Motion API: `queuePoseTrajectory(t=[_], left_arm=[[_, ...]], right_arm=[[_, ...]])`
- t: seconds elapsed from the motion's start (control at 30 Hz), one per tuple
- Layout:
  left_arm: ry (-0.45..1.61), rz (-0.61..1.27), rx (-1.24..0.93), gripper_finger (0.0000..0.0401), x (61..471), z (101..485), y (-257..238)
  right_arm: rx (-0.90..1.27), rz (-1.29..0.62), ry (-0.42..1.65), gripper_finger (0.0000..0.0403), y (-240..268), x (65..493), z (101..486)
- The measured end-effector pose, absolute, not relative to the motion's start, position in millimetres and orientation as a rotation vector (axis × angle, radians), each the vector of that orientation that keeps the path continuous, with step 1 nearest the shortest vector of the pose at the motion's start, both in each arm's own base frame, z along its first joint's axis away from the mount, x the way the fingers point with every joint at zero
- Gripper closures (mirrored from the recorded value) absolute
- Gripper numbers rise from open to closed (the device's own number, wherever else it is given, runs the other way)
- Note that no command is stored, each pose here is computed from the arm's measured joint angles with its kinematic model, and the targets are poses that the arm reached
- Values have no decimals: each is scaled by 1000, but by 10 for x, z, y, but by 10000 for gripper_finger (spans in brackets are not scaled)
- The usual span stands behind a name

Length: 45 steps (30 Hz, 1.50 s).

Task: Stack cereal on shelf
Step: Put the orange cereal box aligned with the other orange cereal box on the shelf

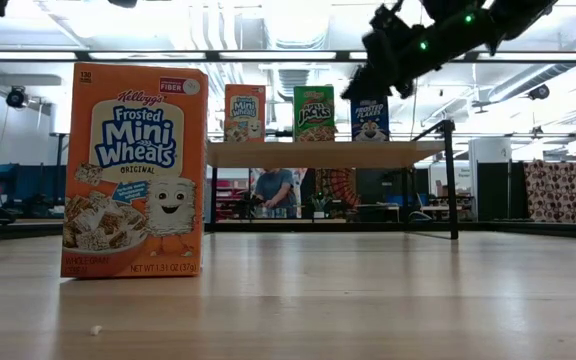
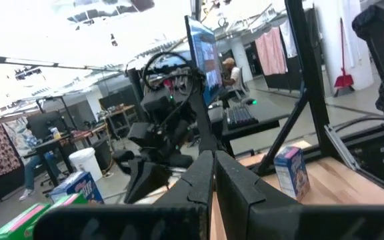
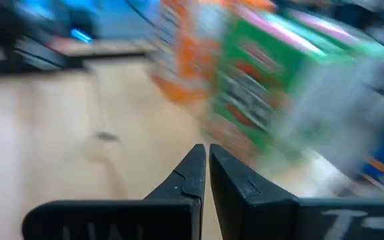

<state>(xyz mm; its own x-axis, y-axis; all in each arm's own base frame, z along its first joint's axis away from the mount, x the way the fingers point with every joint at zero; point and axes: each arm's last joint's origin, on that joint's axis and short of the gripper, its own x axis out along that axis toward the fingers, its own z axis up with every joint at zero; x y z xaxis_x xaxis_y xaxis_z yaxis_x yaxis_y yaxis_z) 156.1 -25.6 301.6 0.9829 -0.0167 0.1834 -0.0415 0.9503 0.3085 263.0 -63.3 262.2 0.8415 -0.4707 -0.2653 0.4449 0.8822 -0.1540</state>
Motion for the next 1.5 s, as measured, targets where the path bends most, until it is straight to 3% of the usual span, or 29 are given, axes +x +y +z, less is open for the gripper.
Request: queuePoseTrajectory(t=[0.13,0.4,0.57,0.83,1.0,1.3,1.5], left_arm=[[-172,41,334,401,1655,2983,-267],[-64,264,319,401,1840,2883,-214],[-41,299,263,401,1984,2898,-172],[36,314,203,401,2238,2782,-151],[73,312,87,401,2351,2912,-165],[366,278,-179,401,2468,2973,-322],[418,191,-268,401,2491,2853,-711]], right_arm=[[-122,-405,224,390,-610,2717,2621],[-192,-387,253,390,-614,2809,2508],[-289,-378,185,390,-606,2775,2639],[-397,-362,119,390,-597,2669,2824],[-445,-369,106,390,-602,2641,2868],[-405,-363,110,390,-609,2628,2832],[-301,-220,72,390,-543,2633,2808]])
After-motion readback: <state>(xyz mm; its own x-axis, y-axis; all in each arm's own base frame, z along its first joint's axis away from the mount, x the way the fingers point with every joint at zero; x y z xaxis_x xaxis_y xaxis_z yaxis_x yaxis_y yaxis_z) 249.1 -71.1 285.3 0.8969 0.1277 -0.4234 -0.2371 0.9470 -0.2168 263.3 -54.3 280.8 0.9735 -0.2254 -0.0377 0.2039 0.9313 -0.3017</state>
